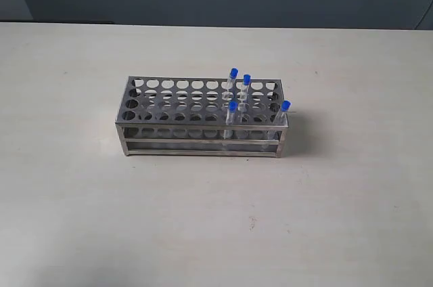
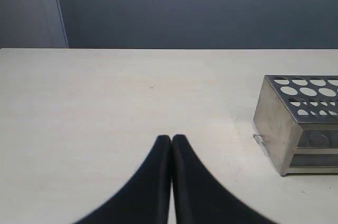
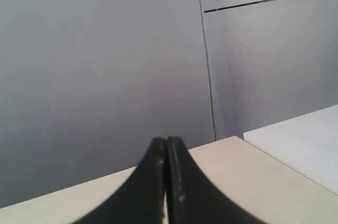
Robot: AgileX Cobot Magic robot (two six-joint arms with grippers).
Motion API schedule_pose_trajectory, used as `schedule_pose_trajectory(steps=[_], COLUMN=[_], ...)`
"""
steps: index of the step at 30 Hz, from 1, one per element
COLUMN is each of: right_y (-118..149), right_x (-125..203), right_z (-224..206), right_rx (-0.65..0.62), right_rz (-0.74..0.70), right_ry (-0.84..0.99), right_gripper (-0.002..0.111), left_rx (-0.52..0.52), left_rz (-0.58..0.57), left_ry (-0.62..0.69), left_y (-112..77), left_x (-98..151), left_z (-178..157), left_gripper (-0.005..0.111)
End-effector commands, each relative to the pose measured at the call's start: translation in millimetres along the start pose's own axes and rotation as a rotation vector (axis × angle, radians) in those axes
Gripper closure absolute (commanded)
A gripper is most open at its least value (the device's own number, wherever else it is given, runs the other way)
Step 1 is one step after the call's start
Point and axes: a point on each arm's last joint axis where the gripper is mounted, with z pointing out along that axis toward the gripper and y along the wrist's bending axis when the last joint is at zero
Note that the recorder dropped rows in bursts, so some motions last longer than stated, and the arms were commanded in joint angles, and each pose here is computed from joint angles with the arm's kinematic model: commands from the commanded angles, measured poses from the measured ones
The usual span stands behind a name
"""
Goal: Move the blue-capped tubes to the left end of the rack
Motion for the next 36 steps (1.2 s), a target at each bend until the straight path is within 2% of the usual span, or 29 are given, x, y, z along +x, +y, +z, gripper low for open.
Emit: schedule_pose_trajectory(steps=[1, 3, 6, 10, 12, 13, 21, 26, 27, 29, 32, 34, 36], right_y=[-0.2, 0.8, 1.8, -1.1, -2.7, -3.3, -3.4, -4.5, -4.0, 1.8, 23.9, 36.0, 42.1], right_x=[0.7, -1.6, -7.4, -12.2, -12.0, -12.0, -14.8, -21.1, -24.6, -33.5, -46.9, -60.0, -73.6], right_z=[-0.4, -0.4, -0.8, -1.3, -1.3, -1.4, -1.8, -3.2, -4.1, -7.2, -10.5, -9.6, -2.2], right_rx=[0.0, -0.011, -0.032, -0.045, -0.04, -0.038, -0.052, -0.099, -0.128, -0.227, -0.374, -0.391, -0.363], right_rz=[-0.001, 0.044, 0.252, 0.75, 0.922, 0.961, 0.963, 1.148, 1.156, 1.048, 0.737, 0.572, 0.497], right_ry=[-0.005, -0.029, -0.091, -0.144, -0.148, -0.15, -0.18, -0.247, -0.279, -0.341, -0.279, -0.17, -0.063], right_gripper=[0.109, 0.109, 0.109, 0.109, 0.109, 0.109, 0.109, 0.109, 0.109, 0.109, 0.109, 0.109, 0.109], left_rx=[0.01, 0.01, 0.01, 0.01, 0.01, 0.01, 0.01, 0.01, 0.01, 0.01, 0.009, 0.009, 0.009], left_rz=[0.002, 0.002, 0.002, 0.002, 0.002, 0.002, 0.002, 0.002, 0.002, 0.002, 0.0, 0.0, 0.0], left_ry=[-0.013, -0.013, -0.013, -0.013, -0.013, -0.013, -0.013, -0.013, -0.013, -0.013, -0.011, -0.011, -0.011], left_y=[-0.6, -0.6, -0.6, -0.6, -0.6, -0.6, -0.6, -0.6, -0.6, -0.6, -0.6, -0.6, -0.6], left_x=[-1.8, -1.8, -1.8, -1.8, -1.8, -1.8, -1.8, -1.8, -1.8, -1.8, -1.6, -1.6, -1.6], left_z=[-0.5, -0.5, -0.5, -0.5, -0.5, -0.5, -0.5, -0.5, -0.5, -0.5, -0.5, -0.5, -0.5], left_gripper=[0.106, 0.106, 0.106, 0.106, 0.106, 0.106, 0.106, 0.106, 0.106, 0.106, 0.106, 0.106, 0.106])
